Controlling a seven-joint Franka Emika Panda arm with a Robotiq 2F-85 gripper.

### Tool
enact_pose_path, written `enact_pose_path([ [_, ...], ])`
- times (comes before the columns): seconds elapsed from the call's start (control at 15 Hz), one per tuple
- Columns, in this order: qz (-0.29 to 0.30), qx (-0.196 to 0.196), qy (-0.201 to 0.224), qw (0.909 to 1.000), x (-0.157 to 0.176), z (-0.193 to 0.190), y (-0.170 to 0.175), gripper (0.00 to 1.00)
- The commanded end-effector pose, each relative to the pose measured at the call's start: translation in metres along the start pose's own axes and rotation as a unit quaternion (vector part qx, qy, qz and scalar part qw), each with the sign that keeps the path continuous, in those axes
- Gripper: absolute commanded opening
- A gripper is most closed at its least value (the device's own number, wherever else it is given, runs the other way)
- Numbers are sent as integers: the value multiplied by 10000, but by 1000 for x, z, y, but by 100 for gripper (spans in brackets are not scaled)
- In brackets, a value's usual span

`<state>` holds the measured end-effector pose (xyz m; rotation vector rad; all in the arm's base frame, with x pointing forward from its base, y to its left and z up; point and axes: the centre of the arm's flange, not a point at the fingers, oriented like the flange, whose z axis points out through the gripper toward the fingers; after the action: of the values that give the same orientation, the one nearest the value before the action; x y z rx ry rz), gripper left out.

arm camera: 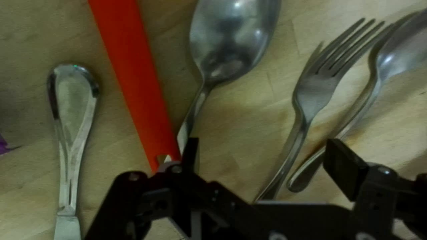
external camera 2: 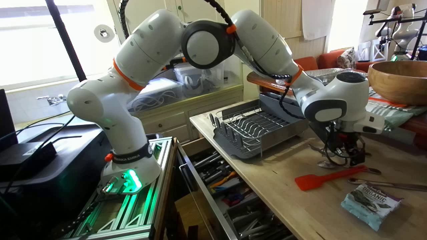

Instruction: Put the fork in the drying rack

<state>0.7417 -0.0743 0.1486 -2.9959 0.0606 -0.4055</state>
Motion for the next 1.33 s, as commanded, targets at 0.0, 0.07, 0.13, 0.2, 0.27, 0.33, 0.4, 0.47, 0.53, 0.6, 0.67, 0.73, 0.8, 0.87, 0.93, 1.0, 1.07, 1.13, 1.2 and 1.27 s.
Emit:
enact_pose_path([
  [0.0, -73, -63, 19, 10000, 5, 12, 3, 81],
  [0.07, -74, -66, 18, 9999, 5, 12, 3, 62],
  [0.13, -78, -67, 19, 9999, 5, 13, 3, 57],
  [0.2, -85, -69, 22, 9999, 5, 13, 3, 60],
  [0.27, -90, -69, 23, 9999, 5, 13, 3, 51],
  [0.33, -93, -72, 41, 9999, 7, 11, 3, 43],
  [0.4, -102, -74, 53, 9999, 8, 10, 3, 38],
  [0.47, -105, -74, 60, 9999, 8, 10, 3, 36],
  [0.53, -110, -73, 65, 9999, 9, 9, 2, 32],
  [0.6, -116, -73, 68, 9999, 9, 8, 2, 26],
  [0.67, -121, -73, 65, 9999, 9, 8, 3, 26],
  [0.73, -122, -70, 50, 9999, 8, 8, 3, 29],
  [0.8, -126, -72, 44, 9999, 8, 8, 3, 33],
  [0.87, -130, -81, 41, 9999, 8, 8, 4, 55],
  [0.93, -131, -88, 33, 9999, 7, 9, 4, 58],
  [1.0, -127, -91, 35, 9999, 7, 8, 5, 59],
  [1.07, -114, -93, 29, 9999, 7, 9, 5, 66],
  [1.13, -89, -95, 34, 9999, 7, 10, 6, 74],
  [1.2, -57, -102, 61, 9999, 6, 11, 6, 81],
  [1.27, -13, -93, 87, 9999, 5, 11, 7, 88],
])
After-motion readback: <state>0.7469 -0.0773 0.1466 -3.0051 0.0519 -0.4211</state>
